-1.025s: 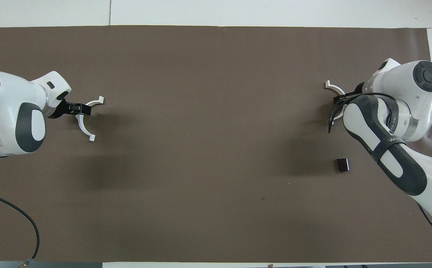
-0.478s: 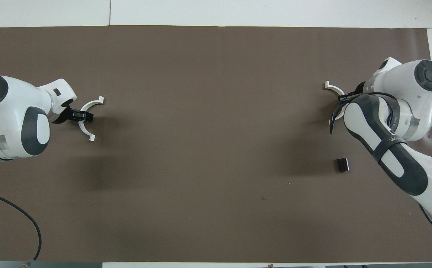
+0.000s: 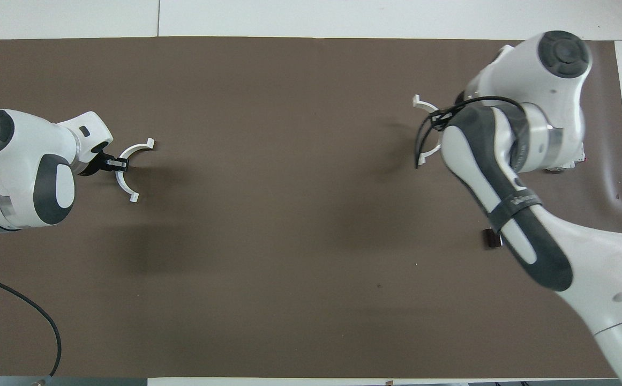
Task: Assemble drain pipe with both arms
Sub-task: 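Carry the white half-ring with the right gripper to table center, release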
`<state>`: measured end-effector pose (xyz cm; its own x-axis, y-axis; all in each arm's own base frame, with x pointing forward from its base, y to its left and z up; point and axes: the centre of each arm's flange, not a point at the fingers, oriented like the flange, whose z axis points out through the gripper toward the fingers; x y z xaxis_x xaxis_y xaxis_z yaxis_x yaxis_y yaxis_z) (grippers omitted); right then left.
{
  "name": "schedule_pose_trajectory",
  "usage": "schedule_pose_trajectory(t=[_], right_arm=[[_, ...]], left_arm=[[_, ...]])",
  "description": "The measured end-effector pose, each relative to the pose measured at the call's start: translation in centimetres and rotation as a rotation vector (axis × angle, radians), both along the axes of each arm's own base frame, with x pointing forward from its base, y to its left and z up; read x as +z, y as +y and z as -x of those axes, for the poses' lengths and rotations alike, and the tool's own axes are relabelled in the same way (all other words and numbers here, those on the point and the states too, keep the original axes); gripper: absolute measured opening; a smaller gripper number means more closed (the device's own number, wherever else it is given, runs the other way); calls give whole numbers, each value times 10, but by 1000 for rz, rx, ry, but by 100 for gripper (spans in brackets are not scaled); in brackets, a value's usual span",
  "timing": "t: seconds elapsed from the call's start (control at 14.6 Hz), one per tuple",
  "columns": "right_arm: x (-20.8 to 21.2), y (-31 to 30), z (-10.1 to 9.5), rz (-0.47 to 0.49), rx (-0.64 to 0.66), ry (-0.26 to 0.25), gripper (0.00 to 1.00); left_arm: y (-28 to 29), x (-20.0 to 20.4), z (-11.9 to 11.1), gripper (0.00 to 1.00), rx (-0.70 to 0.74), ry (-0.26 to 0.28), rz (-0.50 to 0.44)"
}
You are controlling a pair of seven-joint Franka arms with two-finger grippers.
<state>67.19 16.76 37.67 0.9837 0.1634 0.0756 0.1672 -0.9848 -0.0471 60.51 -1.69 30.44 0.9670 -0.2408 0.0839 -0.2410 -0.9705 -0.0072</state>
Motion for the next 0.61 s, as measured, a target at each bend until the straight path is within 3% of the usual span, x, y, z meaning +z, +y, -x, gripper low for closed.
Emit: schedule_pose_trajectory(t=[0.14, 0.27, 0.61], right_arm=[[-13, 97, 24, -1, -10, 1, 21], [-38, 152, 42, -3, -17, 1, 21], [-66, 171, 49, 45, 12, -1, 21]], left_arm=[[1, 3, -1, 21, 1, -9, 0], [3, 14, -1, 21, 5, -21, 1], [12, 58, 10, 21, 42, 29, 13]])
